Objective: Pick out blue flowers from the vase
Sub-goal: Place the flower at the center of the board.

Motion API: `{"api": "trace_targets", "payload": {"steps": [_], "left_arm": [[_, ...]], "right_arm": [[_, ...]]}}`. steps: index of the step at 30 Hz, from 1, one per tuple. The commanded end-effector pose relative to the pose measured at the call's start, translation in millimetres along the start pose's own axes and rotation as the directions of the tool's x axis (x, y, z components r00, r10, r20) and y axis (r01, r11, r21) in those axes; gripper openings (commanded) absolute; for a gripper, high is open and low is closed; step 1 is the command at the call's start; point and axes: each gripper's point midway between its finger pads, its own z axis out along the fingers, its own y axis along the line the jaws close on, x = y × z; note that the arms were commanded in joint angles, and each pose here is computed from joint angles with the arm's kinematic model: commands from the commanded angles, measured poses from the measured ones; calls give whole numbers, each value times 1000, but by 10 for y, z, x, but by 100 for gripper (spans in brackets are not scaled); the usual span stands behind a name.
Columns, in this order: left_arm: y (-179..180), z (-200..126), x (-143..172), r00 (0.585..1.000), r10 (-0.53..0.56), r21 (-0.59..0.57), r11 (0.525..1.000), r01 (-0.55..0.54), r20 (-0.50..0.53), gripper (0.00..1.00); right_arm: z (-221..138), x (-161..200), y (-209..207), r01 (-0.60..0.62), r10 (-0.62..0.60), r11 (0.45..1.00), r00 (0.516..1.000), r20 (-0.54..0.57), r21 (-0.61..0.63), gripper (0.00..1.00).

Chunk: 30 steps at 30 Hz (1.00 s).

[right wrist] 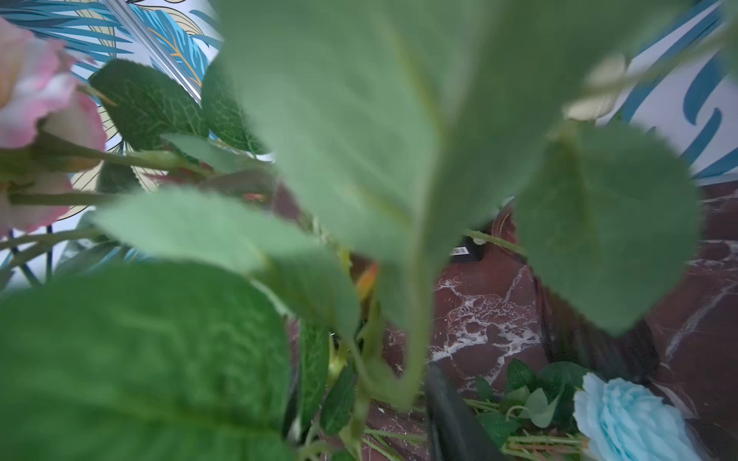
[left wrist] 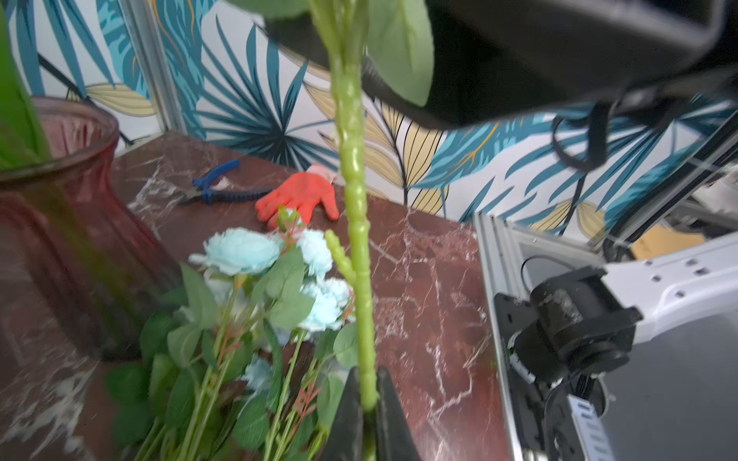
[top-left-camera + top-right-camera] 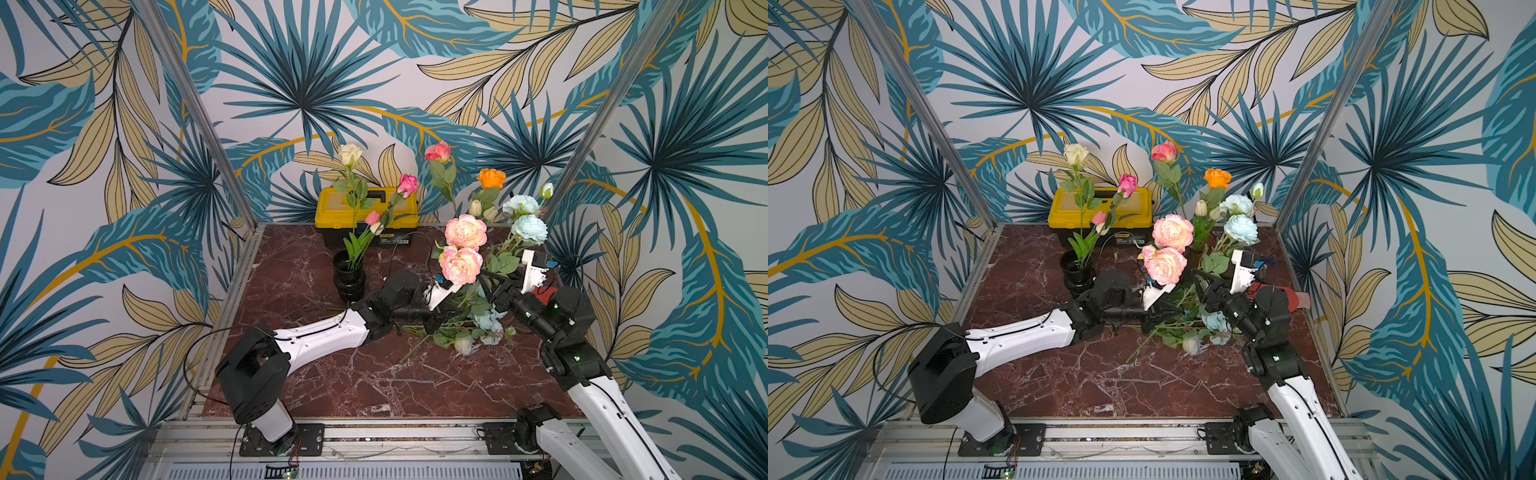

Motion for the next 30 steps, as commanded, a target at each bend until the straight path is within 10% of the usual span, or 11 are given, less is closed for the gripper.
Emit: {"api": "trace_targets", "payload": {"steps": [1, 13, 30], "left_arm": [[140, -146, 67, 995, 86, -112, 989, -92, -60, 0], [684, -368, 370, 965, 79, -287, 946, -152, -250, 0], [508, -582, 1018, 761, 297, -200, 852, -484, -576, 0]], "right_arm": [[-104, -109, -31, 39, -41, 998, 998, 42, 57, 48], [-334, -213, -87, 119, -126, 978, 992, 30, 172, 48], [-422, -360, -339, 143, -165, 936, 985, 41, 322, 47]]}}
